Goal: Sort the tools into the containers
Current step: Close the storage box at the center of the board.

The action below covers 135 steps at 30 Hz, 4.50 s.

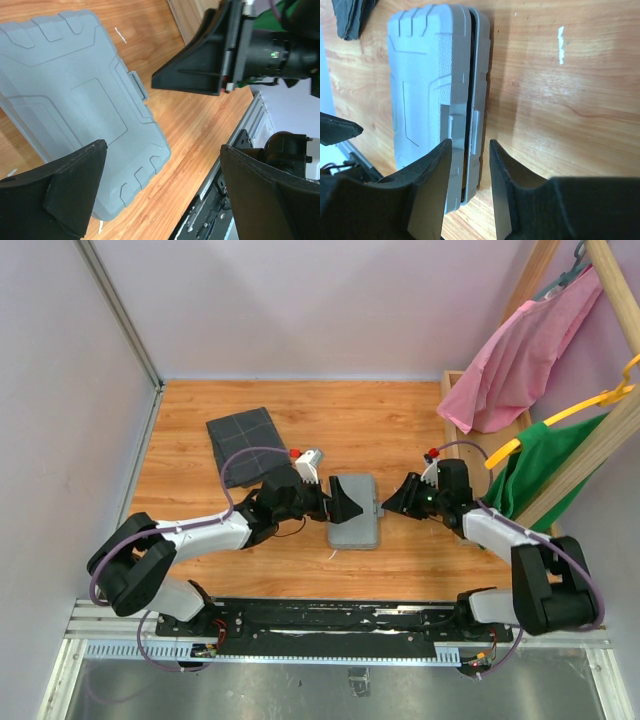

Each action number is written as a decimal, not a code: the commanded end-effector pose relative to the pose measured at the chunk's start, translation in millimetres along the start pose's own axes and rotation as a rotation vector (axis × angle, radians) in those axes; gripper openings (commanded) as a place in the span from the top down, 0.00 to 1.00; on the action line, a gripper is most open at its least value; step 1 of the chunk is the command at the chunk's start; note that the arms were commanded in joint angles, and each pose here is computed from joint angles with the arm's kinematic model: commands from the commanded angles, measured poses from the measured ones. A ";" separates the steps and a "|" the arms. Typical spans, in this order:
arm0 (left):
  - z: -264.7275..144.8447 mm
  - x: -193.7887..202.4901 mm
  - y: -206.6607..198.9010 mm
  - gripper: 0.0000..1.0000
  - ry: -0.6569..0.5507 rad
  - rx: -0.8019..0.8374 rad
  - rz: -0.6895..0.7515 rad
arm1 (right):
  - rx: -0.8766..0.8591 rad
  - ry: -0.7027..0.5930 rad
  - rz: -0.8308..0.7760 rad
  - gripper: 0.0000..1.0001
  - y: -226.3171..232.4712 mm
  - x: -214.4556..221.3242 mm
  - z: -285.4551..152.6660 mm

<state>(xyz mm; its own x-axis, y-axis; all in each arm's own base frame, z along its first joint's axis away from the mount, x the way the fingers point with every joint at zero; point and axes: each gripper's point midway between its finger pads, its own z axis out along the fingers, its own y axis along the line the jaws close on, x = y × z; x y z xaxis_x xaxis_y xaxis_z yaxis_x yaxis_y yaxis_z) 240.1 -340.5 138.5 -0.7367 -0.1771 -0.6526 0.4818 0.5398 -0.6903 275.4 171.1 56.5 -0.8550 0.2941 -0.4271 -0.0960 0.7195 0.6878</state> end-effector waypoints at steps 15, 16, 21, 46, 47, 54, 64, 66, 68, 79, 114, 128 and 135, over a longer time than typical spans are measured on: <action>22.8 -17.8 57.3 0.01 0.041 -0.414 0.118 | 0.154 -0.108 -0.093 0.57 -10.5 -8.8 -32.9; 25.6 -15.6 58.8 0.01 0.049 -0.418 0.120 | 0.151 -0.108 -0.093 0.57 -10.4 -8.5 -32.5; 41.4 1.1 62.9 0.01 0.108 -0.426 0.129 | 0.148 -0.103 -0.090 0.56 -11.2 -7.5 -30.9; 18.5 90.7 141.4 0.02 0.394 -0.831 0.277 | 0.144 -0.079 -0.035 0.44 -21.8 2.9 -24.5; 13.6 95.4 146.2 0.02 0.404 -0.844 0.274 | 0.141 -0.078 -0.030 0.44 -21.3 2.6 -23.9; -13.5 117.7 164.8 0.03 0.445 -0.895 0.258 | 0.062 -0.107 0.008 0.44 -14.0 -2.1 -16.2; -17.2 122.9 168.5 0.03 0.452 -0.900 0.252 | -0.025 -0.096 0.038 0.42 -4.0 -4.5 -3.7; -16.4 122.6 168.2 0.03 0.452 -0.898 0.254 | -0.026 -0.095 0.046 0.43 -3.9 -5.7 -2.1; -15.6 122.1 167.8 0.04 0.451 -0.898 0.254 | -0.023 -0.088 0.053 0.45 -4.4 -5.8 -0.7; -14.8 122.6 166.2 0.04 0.447 -0.887 0.244 | 0.009 -0.055 0.045 0.58 -5.3 -0.1 3.3; -9.3 121.2 158.2 0.07 0.441 -0.847 0.240 | 0.282 0.040 -0.181 0.70 7.0 20.7 11.1; -3.4 125.5 155.0 0.08 0.450 -0.833 0.243 | 0.307 0.127 -0.159 0.86 -1.4 49.0 25.9; -4.4 124.4 154.8 0.09 0.443 -0.840 0.244 | 0.310 0.131 -0.161 0.98 -0.8 53.5 26.5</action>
<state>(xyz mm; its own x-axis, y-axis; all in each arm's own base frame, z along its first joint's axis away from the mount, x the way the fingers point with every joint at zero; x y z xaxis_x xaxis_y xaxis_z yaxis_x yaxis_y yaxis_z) 289.5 -347.3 44.6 -0.7133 -0.0544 -0.6987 0.2204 0.9290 -0.2973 286.2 190.4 53.4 -0.8199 0.1882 -0.5407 -0.0686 0.9054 0.4191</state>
